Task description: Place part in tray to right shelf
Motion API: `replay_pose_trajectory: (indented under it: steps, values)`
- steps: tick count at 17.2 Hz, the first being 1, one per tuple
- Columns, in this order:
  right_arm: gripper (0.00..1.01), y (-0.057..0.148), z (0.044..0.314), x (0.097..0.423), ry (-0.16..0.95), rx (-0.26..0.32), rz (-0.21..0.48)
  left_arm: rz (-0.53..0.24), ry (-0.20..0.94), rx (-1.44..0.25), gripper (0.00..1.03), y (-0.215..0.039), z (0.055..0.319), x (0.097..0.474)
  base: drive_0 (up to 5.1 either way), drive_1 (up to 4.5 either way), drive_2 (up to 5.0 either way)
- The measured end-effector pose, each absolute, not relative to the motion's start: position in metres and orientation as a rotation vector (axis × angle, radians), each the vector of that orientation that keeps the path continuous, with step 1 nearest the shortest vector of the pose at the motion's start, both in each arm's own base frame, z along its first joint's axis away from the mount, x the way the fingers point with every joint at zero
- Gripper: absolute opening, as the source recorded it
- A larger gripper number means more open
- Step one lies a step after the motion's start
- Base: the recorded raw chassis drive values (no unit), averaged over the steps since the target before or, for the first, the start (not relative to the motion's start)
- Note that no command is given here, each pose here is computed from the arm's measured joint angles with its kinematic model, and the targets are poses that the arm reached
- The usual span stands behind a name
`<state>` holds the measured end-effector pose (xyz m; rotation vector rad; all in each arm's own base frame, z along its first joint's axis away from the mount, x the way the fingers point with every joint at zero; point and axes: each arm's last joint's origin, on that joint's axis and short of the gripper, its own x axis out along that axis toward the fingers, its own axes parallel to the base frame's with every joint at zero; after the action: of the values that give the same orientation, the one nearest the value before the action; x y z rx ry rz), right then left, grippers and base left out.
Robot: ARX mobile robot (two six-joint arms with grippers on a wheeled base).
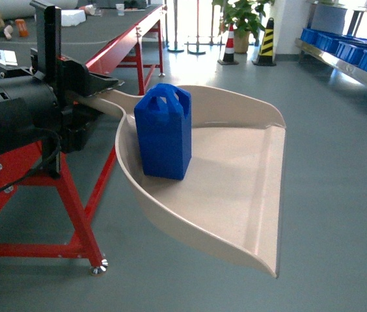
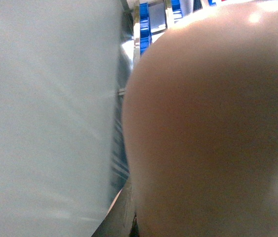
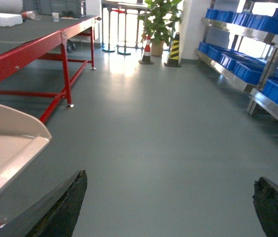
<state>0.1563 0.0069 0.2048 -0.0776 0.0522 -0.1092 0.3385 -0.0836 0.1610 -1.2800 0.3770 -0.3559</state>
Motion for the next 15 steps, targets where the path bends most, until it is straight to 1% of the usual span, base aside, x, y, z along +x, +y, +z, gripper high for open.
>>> replay_pose_trajectory:
  steps: [6,10,15]
  values:
    - [0.98,0.0069,0.2046,0.1563,0.055,-0.078,-0.109,-0.347,0.382,-1.279,0.19,-0.0829,0.1600,0.3385,5.0,-2.42,-2.4]
    - [0.98,0.0068,0.2048,0.1563,0.052,-0.078,-0.111,-0.355,0.374,-1.281,0.19,-0.0831,0.1610,0.3383,5.1,-2.32,-2.3]
    - [0.98,0.0068,0.2046,0.1563,0.054,-0.078,-0.110,-0.343,0.371,-1.283,0.19,-0.0819,0.1605,0.3386,5.1,-2.40,-2.4]
